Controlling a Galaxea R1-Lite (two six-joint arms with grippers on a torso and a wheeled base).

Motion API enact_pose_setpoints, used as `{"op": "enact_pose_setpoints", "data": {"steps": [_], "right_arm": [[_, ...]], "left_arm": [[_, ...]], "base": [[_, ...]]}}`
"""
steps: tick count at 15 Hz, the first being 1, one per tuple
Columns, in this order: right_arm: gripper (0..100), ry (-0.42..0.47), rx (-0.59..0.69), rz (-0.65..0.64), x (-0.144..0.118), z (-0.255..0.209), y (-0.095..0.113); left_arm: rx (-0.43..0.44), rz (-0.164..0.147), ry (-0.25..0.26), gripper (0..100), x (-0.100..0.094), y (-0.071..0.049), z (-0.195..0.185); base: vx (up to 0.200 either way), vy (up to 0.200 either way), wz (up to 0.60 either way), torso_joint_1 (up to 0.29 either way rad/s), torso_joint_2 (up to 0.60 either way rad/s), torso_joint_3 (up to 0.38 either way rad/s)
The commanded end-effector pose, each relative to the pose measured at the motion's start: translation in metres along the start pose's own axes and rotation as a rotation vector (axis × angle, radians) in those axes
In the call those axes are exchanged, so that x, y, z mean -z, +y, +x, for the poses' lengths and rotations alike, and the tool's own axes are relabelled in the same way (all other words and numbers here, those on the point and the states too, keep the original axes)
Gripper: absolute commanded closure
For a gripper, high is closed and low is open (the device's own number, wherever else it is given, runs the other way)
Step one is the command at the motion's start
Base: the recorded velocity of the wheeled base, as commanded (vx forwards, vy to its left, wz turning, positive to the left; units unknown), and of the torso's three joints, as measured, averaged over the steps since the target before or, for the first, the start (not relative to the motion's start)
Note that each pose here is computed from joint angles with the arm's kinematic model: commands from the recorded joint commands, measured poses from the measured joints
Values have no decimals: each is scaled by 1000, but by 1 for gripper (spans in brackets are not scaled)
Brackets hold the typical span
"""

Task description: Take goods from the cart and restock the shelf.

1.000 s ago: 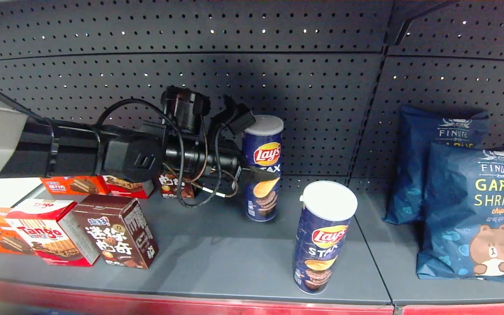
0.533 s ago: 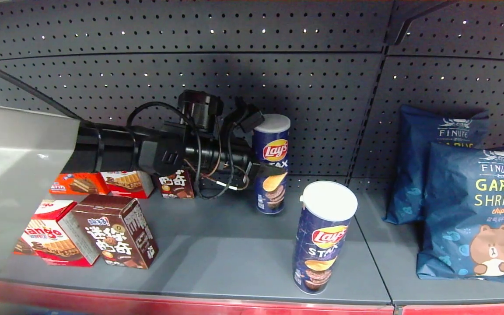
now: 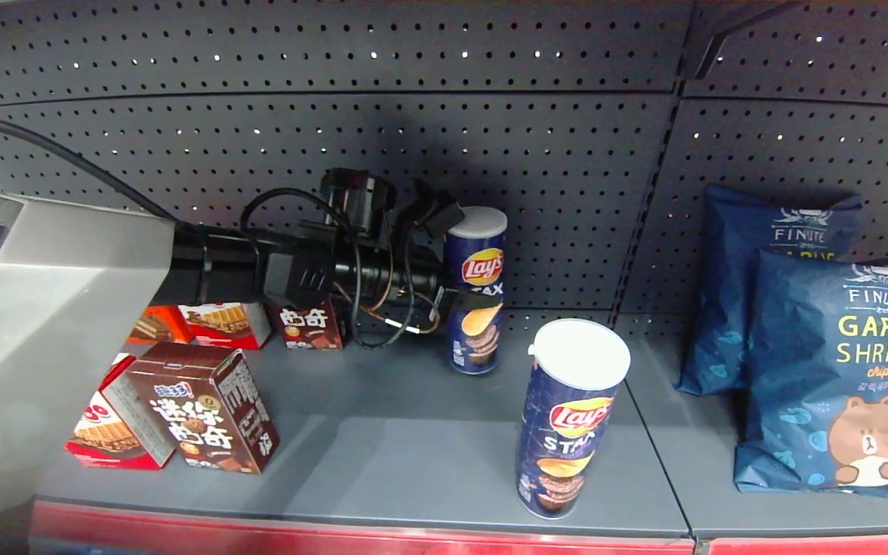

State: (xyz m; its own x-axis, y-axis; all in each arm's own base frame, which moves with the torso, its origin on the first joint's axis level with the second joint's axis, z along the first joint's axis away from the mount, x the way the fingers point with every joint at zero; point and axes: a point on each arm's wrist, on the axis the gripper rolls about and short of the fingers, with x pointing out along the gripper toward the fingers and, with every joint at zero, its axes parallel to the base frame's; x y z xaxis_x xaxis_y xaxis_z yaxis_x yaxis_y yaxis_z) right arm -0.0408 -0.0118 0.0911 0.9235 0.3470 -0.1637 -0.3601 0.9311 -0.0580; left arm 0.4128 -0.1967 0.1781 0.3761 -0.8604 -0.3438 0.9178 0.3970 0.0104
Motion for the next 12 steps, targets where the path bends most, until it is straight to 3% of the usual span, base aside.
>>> {"op": "enact_pose_setpoints", "data": {"steps": [1, 12], "right_arm": [[0, 1, 0, 0, 0, 0, 0], [0, 1, 0, 4, 0, 0, 0]], "left_arm": [[0, 0, 0, 100, 2, 3, 5], [7, -2, 5, 100, 8, 7, 15]], "base": [[0, 0, 0, 0, 0, 0], [0, 0, 0, 0, 0, 0]]}}
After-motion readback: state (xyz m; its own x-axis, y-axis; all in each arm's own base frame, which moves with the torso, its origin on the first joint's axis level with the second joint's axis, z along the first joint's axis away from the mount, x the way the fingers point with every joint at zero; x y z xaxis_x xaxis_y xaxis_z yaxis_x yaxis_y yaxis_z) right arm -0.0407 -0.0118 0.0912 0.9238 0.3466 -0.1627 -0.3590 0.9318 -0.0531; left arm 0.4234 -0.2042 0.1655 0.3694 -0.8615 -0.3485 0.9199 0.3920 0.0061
